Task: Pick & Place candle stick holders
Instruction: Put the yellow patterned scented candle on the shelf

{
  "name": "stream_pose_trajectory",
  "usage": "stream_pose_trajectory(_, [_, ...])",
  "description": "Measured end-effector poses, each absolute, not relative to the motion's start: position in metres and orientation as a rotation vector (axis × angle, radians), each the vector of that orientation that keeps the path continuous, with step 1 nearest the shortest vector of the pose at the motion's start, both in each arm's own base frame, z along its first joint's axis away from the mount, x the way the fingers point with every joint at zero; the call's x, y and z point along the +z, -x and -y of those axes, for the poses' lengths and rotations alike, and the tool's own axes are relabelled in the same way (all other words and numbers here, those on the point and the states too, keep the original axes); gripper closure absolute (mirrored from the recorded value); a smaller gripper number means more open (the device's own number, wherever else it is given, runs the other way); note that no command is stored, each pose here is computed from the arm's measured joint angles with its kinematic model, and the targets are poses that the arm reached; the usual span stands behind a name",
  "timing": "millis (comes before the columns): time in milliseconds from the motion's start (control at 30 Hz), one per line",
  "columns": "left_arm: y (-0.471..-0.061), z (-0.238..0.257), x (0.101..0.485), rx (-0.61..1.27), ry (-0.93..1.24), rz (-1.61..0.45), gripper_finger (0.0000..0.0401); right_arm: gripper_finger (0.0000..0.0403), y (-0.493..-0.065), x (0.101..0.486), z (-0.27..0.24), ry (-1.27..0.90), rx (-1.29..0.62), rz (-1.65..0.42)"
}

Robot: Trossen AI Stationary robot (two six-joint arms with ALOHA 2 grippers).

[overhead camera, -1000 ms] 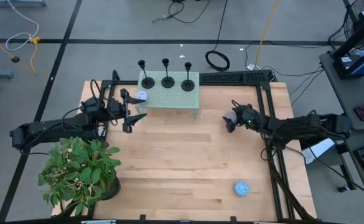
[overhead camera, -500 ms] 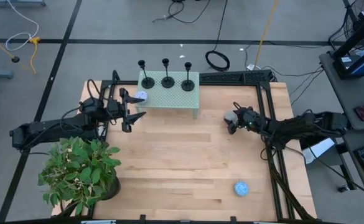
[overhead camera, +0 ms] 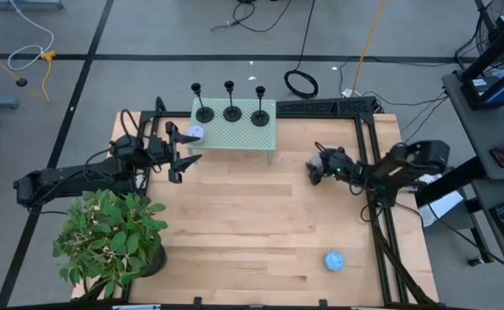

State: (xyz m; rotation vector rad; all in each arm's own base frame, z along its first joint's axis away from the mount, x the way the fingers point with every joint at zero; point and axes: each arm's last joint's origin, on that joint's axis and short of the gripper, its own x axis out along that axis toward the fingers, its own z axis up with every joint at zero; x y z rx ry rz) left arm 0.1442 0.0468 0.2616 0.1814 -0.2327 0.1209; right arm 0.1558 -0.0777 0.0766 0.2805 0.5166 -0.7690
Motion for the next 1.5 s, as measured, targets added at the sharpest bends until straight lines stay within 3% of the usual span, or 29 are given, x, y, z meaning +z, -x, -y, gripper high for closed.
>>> stream_pose_trajectory(200, [-0.145,-0.047,0.259,0.12,-0.174,0.208,0.0141,0.0128,-0.166,0.076,0.082,-0.27,-0.756,-0.516])
stream_pose_trajectory(633, [-0.146,-0.048,0.252,0.115,-0.135,0.132,0.0141,0.0126,-0.167,0.077,0.079,-0.337,-0.756,-0.479])
stream_pose_trajectory(1000, [-0.146,-0.047,0.251,0.108,-0.101,0.125,0.0153,0.0128,-0.185,0.105,0.07,-0.442,-0.504,-0.189])
stream_pose_trajectory(1500, [-0.147,-0.047,0.245,0.092,0.037,0.08,0.0151,0.0128,-0.217,0.131,0.005,-0.475,-0.083,-0.059])
